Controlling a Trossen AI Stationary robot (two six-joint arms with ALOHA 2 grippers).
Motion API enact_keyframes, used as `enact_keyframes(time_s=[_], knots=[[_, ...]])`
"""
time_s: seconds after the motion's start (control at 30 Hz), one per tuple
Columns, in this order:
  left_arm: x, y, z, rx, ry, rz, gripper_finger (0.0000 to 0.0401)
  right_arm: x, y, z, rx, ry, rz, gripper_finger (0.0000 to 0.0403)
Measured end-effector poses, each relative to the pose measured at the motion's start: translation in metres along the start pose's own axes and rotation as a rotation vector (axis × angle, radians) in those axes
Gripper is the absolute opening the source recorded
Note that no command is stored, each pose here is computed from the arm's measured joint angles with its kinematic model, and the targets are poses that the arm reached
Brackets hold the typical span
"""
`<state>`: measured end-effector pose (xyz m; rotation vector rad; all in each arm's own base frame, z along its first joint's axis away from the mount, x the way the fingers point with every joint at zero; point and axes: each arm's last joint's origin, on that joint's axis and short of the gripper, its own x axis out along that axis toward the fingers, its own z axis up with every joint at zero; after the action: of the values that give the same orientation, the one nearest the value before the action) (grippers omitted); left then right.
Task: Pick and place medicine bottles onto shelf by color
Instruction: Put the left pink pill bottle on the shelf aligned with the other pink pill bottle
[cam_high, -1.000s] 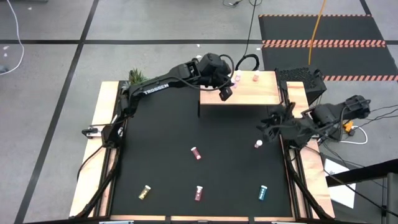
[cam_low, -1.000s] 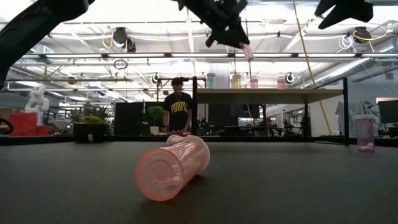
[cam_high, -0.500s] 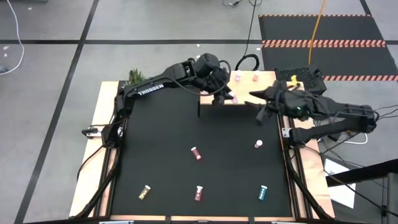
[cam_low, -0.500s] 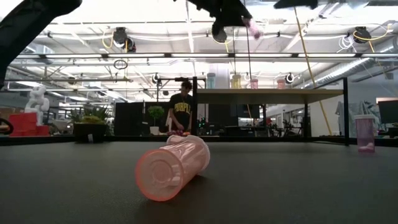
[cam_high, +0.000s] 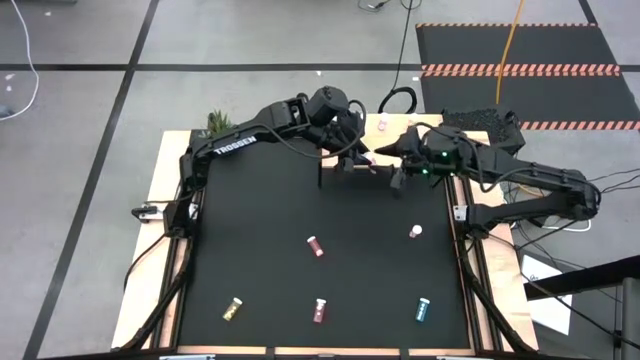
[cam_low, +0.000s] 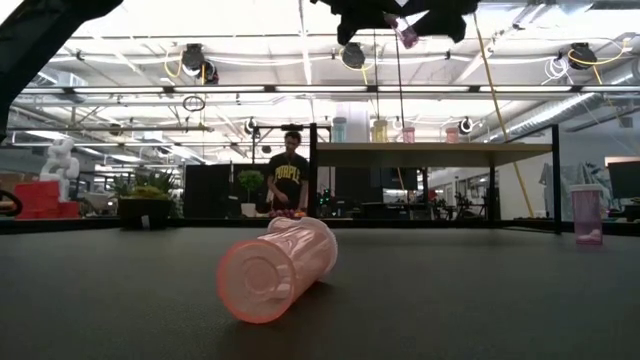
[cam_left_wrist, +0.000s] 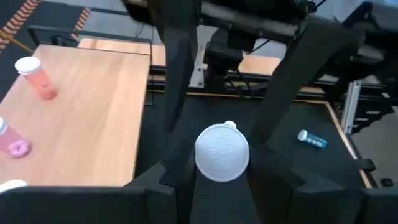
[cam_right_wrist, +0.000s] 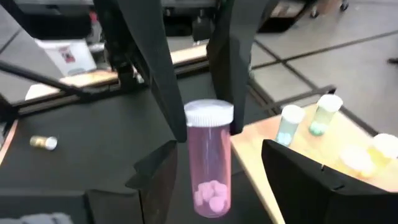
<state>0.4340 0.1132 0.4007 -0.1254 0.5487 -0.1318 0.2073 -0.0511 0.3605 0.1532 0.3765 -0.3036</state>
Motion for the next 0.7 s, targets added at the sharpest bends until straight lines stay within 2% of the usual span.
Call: enact_keyframes(time_s=[0.1,0.3,0.57,0.7], knots=[[0.001,-0.002,0.0,0.005,0.004,0.016,0.0127,0.008,0.001,-0.003,0.008,0.039,0.044,0.0217],[0.001,-0.001,0.0,-0.006,0.007,0.023,0.0127,0.016,0.001,-0.005,0.027,0.061,0.045,0.0186],[0.001,-0.002,0.001,0.002,-0.004,0.022,0.0129,0.009,0.0,-0.003,0.069,0.041,0.042,0.0114],[-0.001,-0.002,0.003,-0.021,-0.023,0.027,0.0162,0.005,0.0,-0.002,0.081,0.026,0.043,0.009]])
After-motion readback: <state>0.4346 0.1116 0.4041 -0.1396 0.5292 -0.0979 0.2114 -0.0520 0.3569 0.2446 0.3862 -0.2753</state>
